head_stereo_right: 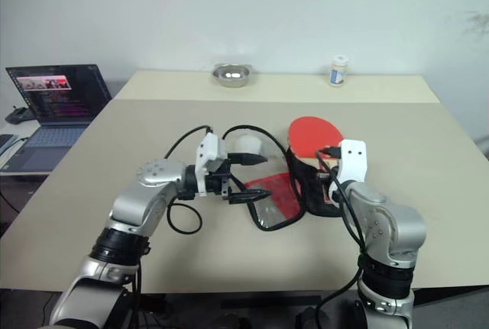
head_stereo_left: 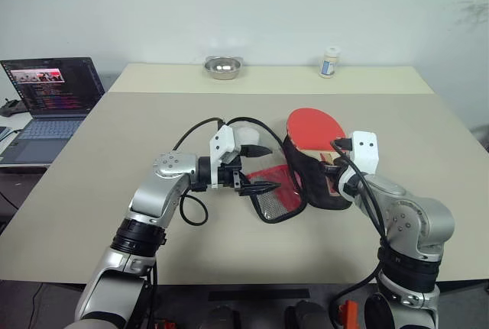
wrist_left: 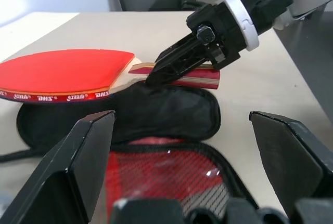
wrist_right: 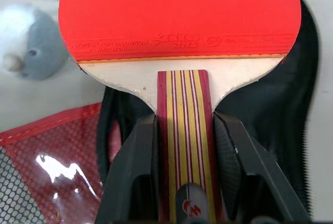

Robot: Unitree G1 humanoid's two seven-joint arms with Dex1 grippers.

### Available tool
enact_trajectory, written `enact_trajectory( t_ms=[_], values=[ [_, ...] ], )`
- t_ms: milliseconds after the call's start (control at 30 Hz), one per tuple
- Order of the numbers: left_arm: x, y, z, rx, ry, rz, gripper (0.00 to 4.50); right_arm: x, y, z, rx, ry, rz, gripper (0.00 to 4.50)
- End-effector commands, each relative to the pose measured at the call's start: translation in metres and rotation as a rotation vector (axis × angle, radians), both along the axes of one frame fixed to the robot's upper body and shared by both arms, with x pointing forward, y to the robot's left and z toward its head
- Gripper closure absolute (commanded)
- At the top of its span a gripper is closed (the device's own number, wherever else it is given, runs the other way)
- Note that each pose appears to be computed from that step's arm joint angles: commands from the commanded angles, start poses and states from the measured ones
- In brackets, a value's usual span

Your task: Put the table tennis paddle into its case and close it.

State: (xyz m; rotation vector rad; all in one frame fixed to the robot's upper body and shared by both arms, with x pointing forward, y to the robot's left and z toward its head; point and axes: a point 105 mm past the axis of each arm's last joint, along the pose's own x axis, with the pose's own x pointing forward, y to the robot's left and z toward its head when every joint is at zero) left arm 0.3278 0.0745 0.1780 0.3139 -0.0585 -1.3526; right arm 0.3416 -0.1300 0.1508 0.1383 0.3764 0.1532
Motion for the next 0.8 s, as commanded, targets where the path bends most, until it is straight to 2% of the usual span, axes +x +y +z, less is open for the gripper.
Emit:
enact_trajectory(
  t_ms=[33,367,800],
  values=[
    [0.0,-0.001,0.013,-0.007,-0.053,-0.009,0.0,0.005,-0.001,0.01,-0.011,-0.075,-0.013,3.4],
    [-0.001,-0.002,0.014,-0.002,-0.051,-0.004,0.0,0.021,-0.01,-0.009,-0.038,-0.044,-0.025,3.4],
    [-0.002,0.003,0.013,0.001,-0.041,0.01,0.0,0.015,-0.002,-0.028,-0.067,0.006,0.005,3.4]
  ],
)
